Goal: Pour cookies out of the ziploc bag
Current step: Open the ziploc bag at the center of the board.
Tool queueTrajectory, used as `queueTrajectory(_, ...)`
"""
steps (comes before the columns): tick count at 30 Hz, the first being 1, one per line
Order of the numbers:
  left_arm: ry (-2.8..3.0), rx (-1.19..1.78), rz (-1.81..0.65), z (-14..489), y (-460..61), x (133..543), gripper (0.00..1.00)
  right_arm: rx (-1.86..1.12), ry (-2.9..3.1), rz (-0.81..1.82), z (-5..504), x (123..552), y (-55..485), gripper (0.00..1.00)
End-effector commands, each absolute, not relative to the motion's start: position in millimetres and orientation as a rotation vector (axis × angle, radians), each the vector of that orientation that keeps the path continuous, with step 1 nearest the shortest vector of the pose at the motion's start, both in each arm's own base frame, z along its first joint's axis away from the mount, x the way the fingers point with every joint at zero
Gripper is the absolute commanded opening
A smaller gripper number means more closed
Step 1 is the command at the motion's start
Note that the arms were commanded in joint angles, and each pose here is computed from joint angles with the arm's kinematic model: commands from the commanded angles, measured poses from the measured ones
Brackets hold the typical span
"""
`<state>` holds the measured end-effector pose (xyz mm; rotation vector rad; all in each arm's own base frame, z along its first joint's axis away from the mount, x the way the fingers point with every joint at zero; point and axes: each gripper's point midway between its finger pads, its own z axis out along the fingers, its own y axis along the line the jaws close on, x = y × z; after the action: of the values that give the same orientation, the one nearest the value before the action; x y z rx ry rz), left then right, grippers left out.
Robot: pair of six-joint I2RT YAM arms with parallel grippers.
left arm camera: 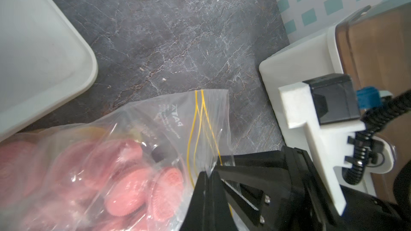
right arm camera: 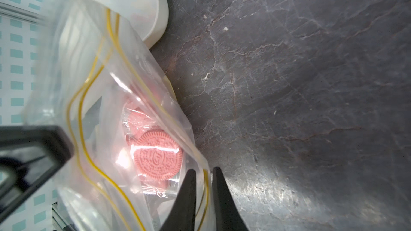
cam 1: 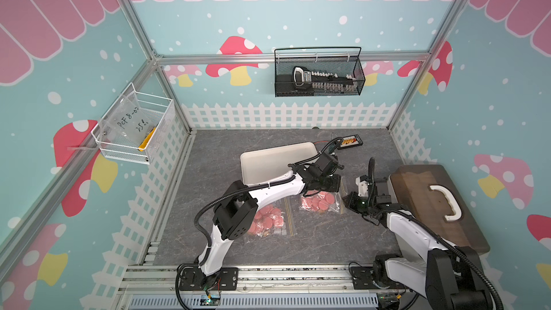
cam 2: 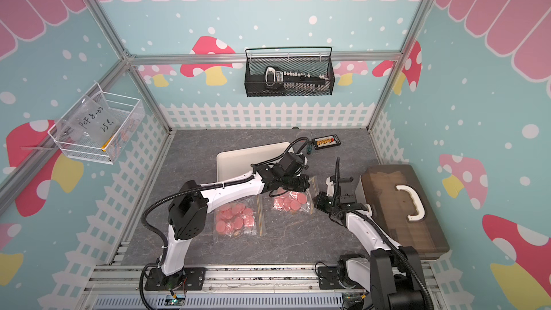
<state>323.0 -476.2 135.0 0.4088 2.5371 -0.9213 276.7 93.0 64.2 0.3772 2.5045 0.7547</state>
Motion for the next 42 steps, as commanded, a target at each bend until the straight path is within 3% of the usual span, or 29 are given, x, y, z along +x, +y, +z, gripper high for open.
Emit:
queueTrajectory(1, 2.461, 0.383, -0.914, 166, -462, 338, 0.00, 0.379, 2.506, 0.729, 64, 280, 91, 0.13)
queueTrajectory(14, 2.458, 0.380, -0.906, 175, -449, 339, 0.00, 0.382, 2.518, 0.672, 58, 284, 84, 0.13)
queueTrajectory(30, 2.458, 0.408, -0.945, 172, -456, 339, 0.00, 0.167, 2.509, 0.525, 111, 267, 73, 0.65)
queueTrajectory(42, 2.451, 0.408, -0.972, 174, -458, 348, 0.00, -0.027, 2.389, 0.756, 157, 255, 107, 0.66)
